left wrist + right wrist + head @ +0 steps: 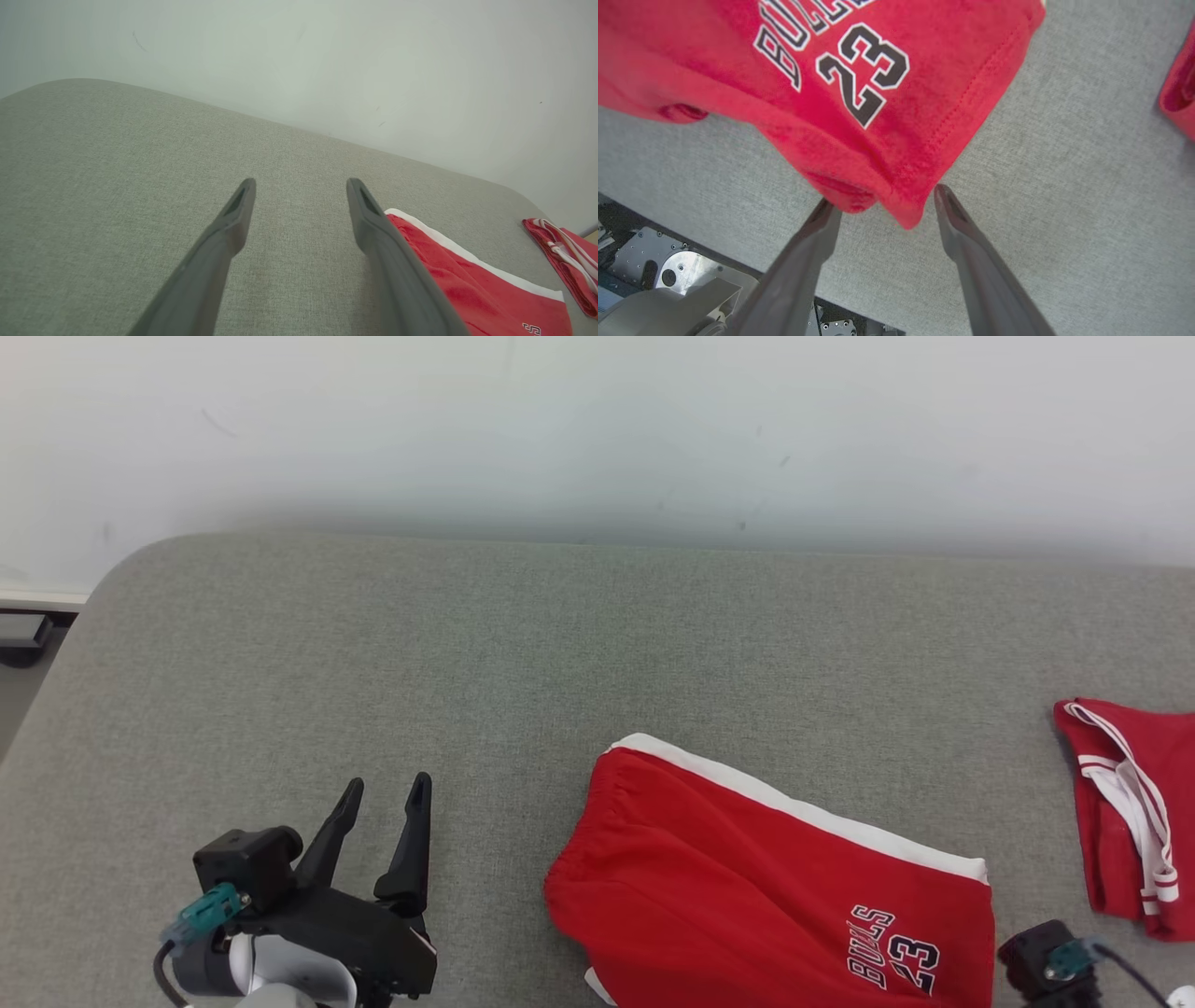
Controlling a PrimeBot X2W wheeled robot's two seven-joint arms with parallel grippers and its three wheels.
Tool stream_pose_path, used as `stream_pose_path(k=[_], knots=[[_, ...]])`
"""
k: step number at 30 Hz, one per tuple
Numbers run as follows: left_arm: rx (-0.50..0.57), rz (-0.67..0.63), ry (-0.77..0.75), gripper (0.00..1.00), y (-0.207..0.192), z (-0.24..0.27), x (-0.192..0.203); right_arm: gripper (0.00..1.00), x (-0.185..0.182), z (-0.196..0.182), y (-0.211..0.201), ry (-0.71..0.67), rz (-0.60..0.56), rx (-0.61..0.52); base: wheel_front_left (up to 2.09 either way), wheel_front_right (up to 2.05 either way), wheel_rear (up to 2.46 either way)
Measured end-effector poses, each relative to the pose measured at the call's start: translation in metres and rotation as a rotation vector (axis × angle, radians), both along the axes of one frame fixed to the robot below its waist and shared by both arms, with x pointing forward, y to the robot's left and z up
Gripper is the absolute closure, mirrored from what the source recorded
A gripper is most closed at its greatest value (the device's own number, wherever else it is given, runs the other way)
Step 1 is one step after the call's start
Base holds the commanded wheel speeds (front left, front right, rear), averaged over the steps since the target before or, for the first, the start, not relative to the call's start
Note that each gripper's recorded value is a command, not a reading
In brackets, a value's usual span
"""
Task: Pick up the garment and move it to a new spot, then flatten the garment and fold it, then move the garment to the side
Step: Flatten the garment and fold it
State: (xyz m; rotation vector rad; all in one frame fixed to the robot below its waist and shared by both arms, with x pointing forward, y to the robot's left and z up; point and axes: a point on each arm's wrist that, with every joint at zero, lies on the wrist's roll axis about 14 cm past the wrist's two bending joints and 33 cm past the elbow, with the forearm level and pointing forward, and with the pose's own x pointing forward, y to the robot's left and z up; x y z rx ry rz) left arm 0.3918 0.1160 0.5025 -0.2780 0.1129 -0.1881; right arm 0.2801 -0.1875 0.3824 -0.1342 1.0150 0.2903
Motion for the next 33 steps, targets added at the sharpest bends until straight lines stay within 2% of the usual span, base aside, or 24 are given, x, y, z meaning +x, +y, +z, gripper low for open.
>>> stream_pose_path(k=[4, 16, 22, 24, 28, 33], knots=[[-0.001, 0.001, -0.01, 0.0, -0.001, 0.003, -0.001, 0.0, 0.011, 0.017, 0.0, -0.092, -0.07, 0.076, 0.0, 0.0, 0.0], [-0.038, -0.029, -0.138, 0.0, -0.013, 0.036, 0.011, 0.0, 0.065, 0.085, 0.003, -0.52, -0.354, 0.378, 0.0, 0.0, 0.0], [-0.095, -0.005, -0.211, 0.0, -0.008, 0.06, 0.022, 0.0, 0.087, 0.122, -0.012, -0.767, -0.477, 0.502, 0.0, 0.0, 0.0], [-0.129, 0.021, -0.241, 0.0, -0.002, 0.071, 0.026, 0.0, 0.093, 0.135, -0.016, -0.853, -0.52, 0.573, 0.0, 0.0, 0.0], [-0.174, 0.056, -0.292, 0.0, 0.007, 0.084, 0.026, 0.0, 0.097, 0.148, -0.021, -0.985, -0.581, 0.641, 0.0, 0.0, 0.0], [-0.132, 0.043, -0.242, 0.0, 0.009, 0.055, 0.013, 0.0, 0.099, 0.137, -0.016, -1.015, -0.608, 0.653, 0.0, 0.0, 0.0]])
